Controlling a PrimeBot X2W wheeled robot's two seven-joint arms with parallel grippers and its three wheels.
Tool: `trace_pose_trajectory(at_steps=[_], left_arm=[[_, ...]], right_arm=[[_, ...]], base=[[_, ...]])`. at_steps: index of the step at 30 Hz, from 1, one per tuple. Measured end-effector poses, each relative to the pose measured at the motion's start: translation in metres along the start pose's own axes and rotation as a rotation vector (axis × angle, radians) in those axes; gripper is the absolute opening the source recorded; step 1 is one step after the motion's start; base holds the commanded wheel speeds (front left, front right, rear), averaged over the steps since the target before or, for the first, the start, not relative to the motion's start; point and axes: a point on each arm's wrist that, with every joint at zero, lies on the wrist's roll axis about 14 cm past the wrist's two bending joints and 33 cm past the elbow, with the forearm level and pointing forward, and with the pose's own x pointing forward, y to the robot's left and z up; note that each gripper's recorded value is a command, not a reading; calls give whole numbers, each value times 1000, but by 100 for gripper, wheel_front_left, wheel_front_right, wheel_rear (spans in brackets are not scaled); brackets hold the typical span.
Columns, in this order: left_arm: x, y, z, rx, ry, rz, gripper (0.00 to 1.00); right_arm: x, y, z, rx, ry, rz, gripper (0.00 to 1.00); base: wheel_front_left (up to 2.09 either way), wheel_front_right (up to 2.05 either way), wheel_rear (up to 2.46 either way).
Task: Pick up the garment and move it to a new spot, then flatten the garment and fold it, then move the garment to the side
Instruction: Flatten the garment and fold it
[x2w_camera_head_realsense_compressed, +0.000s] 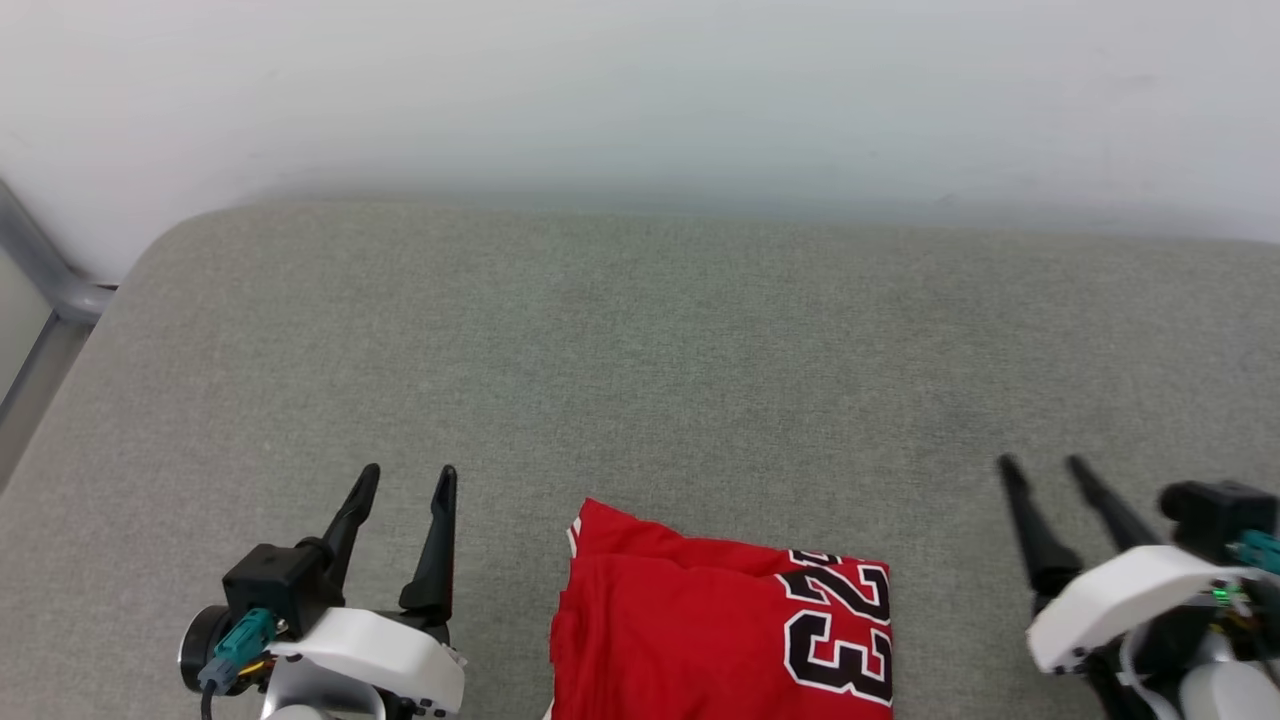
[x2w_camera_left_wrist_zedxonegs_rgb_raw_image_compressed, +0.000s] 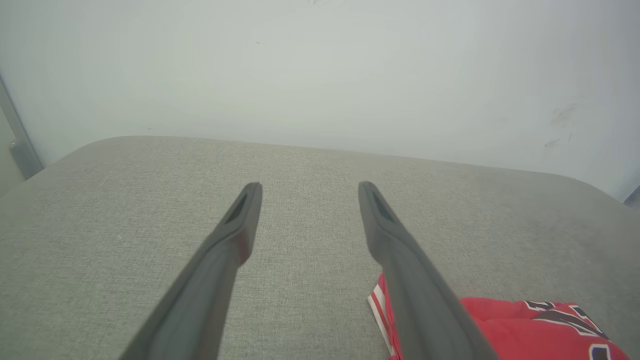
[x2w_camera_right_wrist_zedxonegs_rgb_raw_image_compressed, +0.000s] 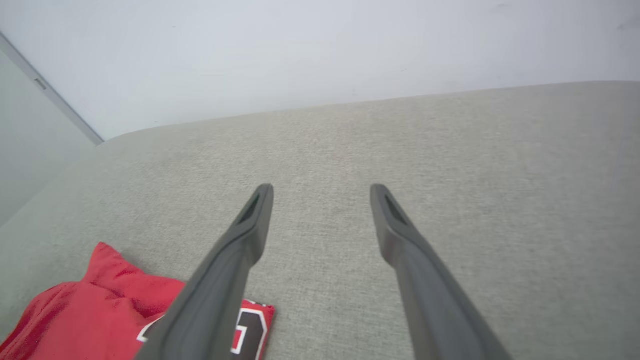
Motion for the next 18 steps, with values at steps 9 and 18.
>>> trace_pose_trajectory(at_steps=[9, 18], left_arm=[[-6, -1, 8, 18, -26, 6, 100], [-12, -5, 9, 40, -33, -9, 100]], right_arm=[[-38, -12, 56, -173, -253, -97, 100], [-71, -9, 49, -202, -234, -124, 100]], base=[[0, 0, 0], [0, 0, 0]])
